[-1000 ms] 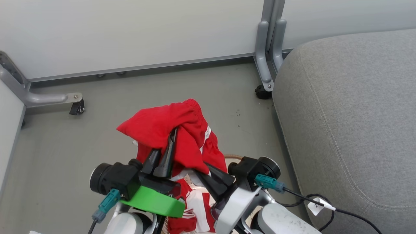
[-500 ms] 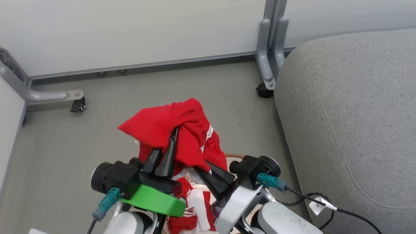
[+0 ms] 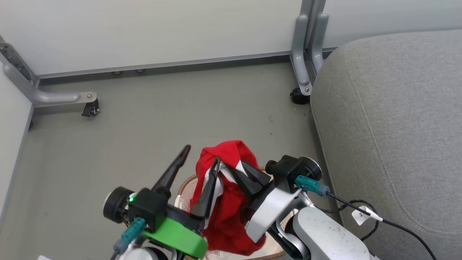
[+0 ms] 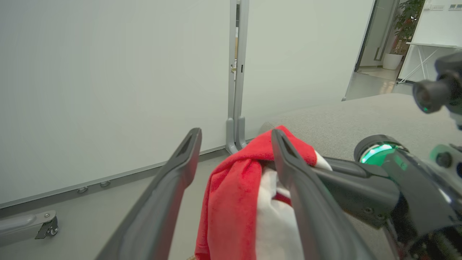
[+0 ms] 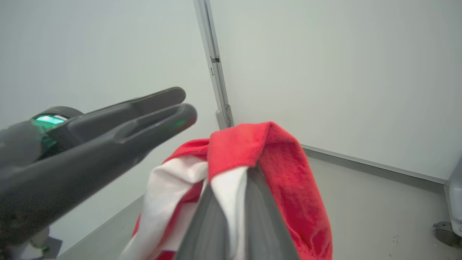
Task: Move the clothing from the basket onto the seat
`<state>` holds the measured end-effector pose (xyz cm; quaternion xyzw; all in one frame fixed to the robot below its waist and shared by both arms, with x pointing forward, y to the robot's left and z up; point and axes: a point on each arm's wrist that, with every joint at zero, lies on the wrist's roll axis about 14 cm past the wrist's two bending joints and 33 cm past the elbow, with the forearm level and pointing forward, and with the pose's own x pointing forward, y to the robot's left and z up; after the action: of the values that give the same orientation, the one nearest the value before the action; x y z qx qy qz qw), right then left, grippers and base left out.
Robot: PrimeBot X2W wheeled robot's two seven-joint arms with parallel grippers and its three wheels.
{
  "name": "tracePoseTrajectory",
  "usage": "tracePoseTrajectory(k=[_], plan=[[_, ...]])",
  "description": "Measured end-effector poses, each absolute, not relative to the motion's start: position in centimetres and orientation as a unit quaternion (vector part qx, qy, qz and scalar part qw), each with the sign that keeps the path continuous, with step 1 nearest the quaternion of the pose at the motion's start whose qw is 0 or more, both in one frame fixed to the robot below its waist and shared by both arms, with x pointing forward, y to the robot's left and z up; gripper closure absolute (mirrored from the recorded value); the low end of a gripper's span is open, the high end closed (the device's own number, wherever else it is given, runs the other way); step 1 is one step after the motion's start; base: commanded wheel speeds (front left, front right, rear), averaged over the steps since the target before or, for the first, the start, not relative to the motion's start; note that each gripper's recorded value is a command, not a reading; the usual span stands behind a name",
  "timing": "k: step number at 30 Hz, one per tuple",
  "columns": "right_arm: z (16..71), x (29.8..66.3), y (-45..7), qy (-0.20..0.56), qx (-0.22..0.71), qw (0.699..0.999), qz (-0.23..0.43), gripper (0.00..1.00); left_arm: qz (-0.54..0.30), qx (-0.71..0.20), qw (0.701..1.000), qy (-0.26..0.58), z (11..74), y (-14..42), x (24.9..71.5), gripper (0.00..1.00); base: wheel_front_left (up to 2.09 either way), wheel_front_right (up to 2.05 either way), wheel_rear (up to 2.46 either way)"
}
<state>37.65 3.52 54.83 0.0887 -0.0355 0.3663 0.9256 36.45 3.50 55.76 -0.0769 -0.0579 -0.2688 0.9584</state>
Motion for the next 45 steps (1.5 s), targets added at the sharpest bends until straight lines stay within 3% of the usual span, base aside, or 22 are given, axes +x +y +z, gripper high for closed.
tracePoseTrajectory(k=[12, 29, 45], plan=[[53.4, 38.5, 3.0, -0.019, 0.083, 0.931, 0.354, 1.0, -0.308, -0.06, 0.949, 0.015, 52.0, 2.3, 33.2, 0.0, 0.0, 0.0, 0.0], [52.7, 39.5, 1.2, -0.013, 0.073, 0.942, 0.328, 1.0, -0.334, -0.043, 0.941, 0.027, 51.1, 1.2, 33.0, 0.0, 0.0, 0.0, 0.0], [52.0, 41.7, -8.7, -0.017, 0.055, 0.979, 0.196, 1.0, -0.446, -0.034, 0.894, 0.033, 50.5, -5.0, 33.9, 0.0, 0.0, 0.0, 0.0]])
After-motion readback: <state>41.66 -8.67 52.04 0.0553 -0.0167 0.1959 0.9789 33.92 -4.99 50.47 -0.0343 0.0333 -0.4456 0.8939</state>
